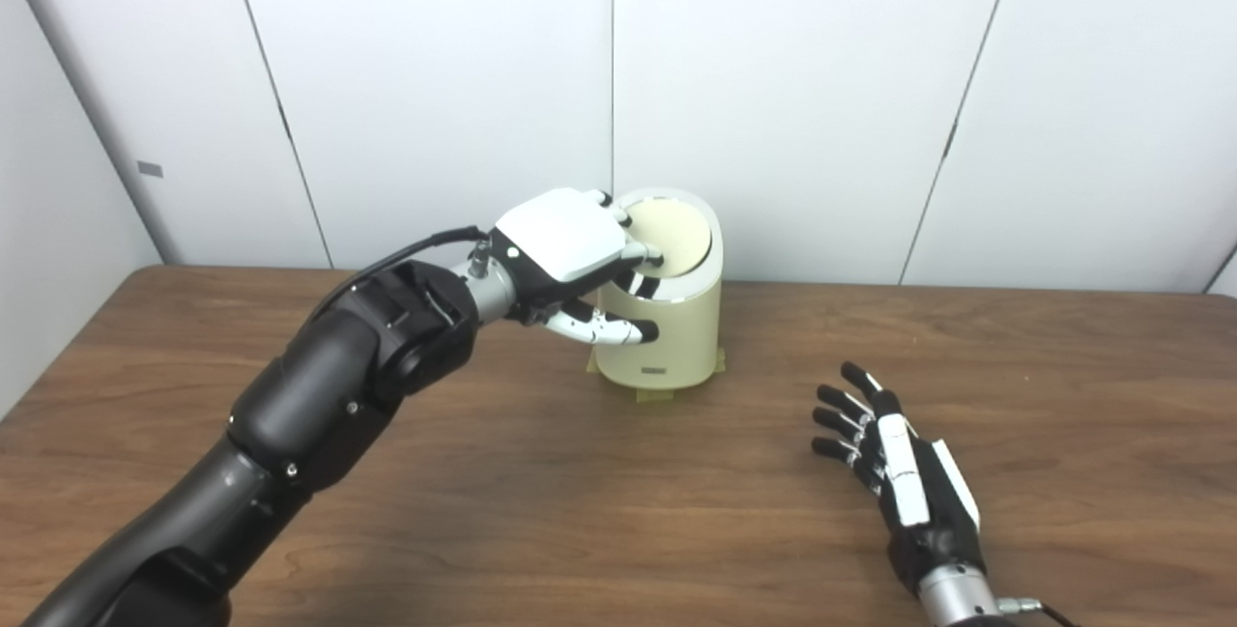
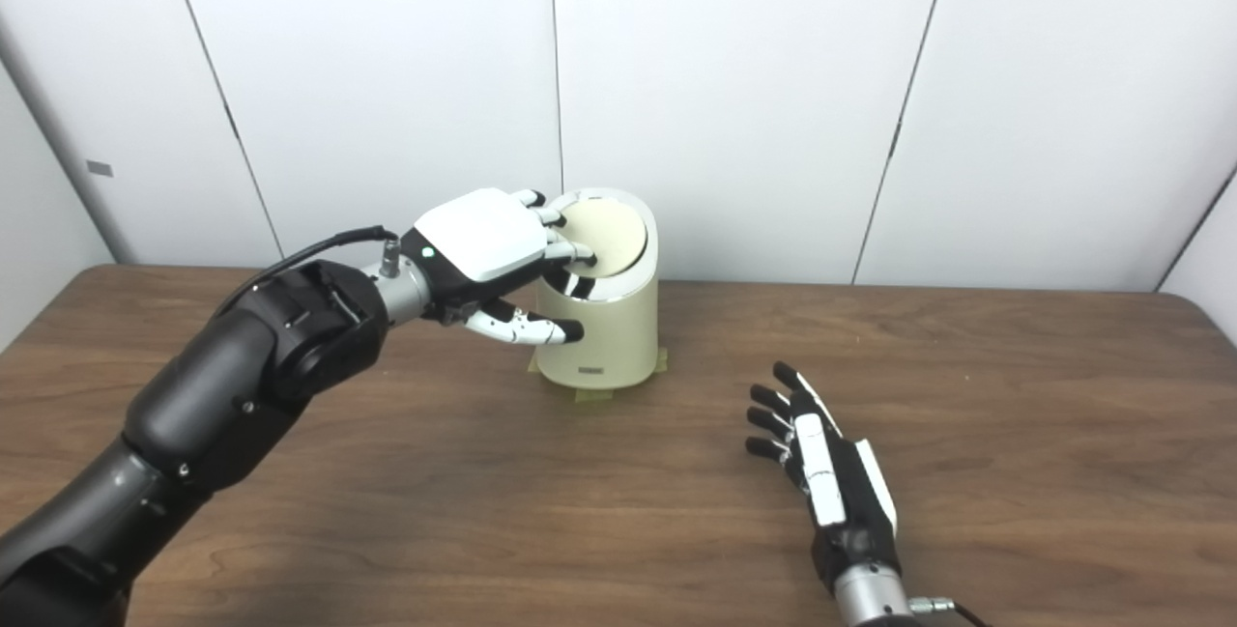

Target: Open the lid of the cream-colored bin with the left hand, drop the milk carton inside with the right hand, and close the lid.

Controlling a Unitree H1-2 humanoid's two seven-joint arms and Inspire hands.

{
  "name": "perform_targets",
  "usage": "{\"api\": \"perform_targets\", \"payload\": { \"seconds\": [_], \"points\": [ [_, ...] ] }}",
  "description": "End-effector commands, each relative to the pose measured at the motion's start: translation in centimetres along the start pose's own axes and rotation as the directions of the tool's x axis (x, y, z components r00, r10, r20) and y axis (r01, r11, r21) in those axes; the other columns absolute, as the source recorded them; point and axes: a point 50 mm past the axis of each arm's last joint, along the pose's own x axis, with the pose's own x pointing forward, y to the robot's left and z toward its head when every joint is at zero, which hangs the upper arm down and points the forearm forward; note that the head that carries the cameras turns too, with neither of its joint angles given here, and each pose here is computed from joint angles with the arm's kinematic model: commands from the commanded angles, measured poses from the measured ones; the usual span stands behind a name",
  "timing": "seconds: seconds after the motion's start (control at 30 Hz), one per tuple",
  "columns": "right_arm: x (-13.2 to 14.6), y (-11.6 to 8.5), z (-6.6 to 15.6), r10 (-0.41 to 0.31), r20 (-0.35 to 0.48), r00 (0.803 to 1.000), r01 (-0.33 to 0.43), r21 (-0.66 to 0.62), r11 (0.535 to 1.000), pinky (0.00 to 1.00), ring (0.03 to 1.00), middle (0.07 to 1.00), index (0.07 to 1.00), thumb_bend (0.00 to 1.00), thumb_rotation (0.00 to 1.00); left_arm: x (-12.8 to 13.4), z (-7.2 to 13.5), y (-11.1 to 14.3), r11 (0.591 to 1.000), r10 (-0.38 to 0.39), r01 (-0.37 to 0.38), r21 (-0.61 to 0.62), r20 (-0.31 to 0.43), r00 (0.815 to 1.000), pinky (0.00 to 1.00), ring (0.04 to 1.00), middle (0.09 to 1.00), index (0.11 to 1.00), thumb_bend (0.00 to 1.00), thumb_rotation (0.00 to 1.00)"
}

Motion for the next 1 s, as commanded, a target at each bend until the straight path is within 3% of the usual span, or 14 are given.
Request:
{"api": "perform_targets", "payload": {
  "seconds": [0.0, 0.5, 0.97],
  "points": [
    [0.5, 0.1, 1.7, 0.008, 0.077, 0.997, -0.009, 0.006, 1.000, 0.76, 0.835, 0.846, 0.927, 0.60, 1.00, 0.5, 0.1, 0.5, 0.999, -0.040, 0.040, 0.019, 0.004, 0.999, 0.97, 0.930, 0.889, 0.900, 0.59, 1.00],
    [0.7, 0.1, 2.0, -0.006, 0.085, 0.996, 0.004, 0.019, 1.000, 0.75, 0.829, 0.840, 0.924, 0.61, 1.00, 0.7, 0.9, -0.4, 0.992, -0.110, 0.107, 0.060, 0.056, 0.992, 0.95, 0.921, 0.861, 0.844, 0.60, 1.00],
    [0.6, 0.1, 2.1, -0.010, 0.090, 0.996, 0.007, 0.033, 0.999, 0.74, 0.832, 0.858, 0.934, 0.60, 1.00, 1.8, 2.4, -2.0, 0.966, -0.230, 0.220, 0.133, 0.068, 0.971, 0.98, 0.950, 0.879, 0.860, 0.65, 1.00]
  ]
}}
